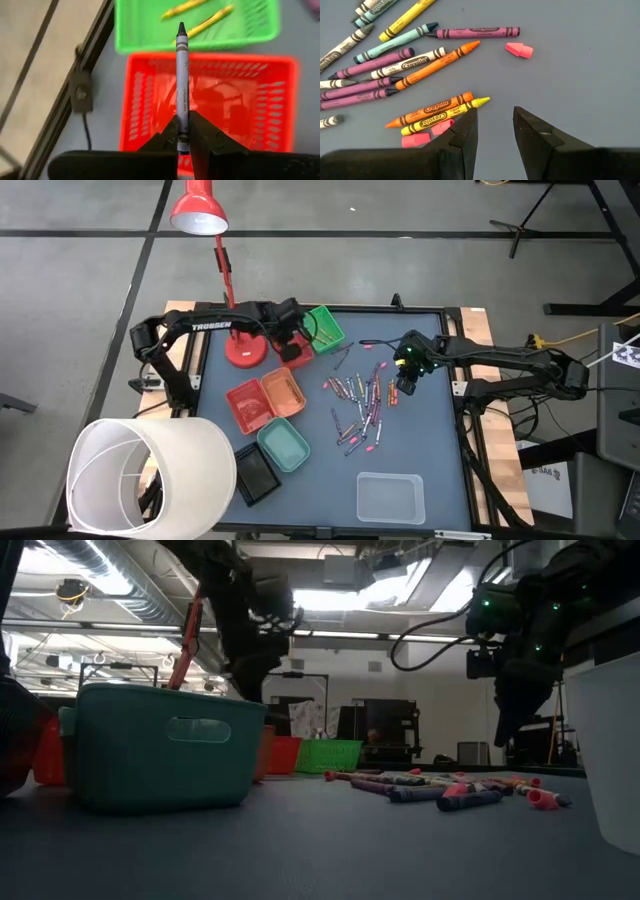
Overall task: Sort crayons
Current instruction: Put the blue crayon into the right red basket
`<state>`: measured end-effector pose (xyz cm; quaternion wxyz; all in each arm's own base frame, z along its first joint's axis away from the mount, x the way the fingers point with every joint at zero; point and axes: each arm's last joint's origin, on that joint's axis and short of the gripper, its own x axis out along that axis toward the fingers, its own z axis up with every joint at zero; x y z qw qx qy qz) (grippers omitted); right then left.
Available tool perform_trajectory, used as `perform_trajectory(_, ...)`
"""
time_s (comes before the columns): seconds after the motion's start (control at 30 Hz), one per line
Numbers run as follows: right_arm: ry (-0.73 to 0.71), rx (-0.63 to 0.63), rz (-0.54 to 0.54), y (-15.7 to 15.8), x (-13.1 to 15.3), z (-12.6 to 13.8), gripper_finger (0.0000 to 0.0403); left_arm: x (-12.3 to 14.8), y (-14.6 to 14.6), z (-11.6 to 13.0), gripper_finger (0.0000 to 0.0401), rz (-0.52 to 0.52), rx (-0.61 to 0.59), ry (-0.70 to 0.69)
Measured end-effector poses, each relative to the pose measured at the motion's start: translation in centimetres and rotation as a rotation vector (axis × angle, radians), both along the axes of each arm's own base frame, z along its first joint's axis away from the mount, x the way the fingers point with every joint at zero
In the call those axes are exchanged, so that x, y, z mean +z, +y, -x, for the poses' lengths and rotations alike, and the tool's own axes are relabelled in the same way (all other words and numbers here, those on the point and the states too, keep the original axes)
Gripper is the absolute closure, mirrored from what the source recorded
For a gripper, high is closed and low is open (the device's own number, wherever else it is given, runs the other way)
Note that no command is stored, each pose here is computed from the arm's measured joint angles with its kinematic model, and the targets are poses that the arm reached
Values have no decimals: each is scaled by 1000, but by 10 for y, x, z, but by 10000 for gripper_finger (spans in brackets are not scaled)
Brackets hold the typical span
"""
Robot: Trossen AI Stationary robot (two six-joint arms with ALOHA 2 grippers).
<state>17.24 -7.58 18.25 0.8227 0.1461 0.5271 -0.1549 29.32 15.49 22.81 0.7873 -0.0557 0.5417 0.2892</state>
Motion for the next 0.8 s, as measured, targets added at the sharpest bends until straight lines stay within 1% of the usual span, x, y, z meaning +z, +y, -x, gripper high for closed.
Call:
perform_trajectory(0.1, 0, 0, 0, 0, 0, 0, 279, -4, 2, 8, 394, 33, 23, 58)
perform_trajectory(0.2, 0, 0, 0, 0, 0, 0, 279, -5, 2, 12, 394, 51, 42, 81)
perform_trajectory(0.3, 0, 0, 0, 0, 0, 0, 279, -5, 2, 12, 394, 58, 71, 70)
perform_trajectory(0.53, 0, 0, 1, 0, 0, 0, 279, -5, 2, 12, 392, 57, 72, 69)
perform_trajectory(0.8, 0, 0, 0, 0, 0, 0, 279, -5, 2, 12, 350, 57, 72, 68)
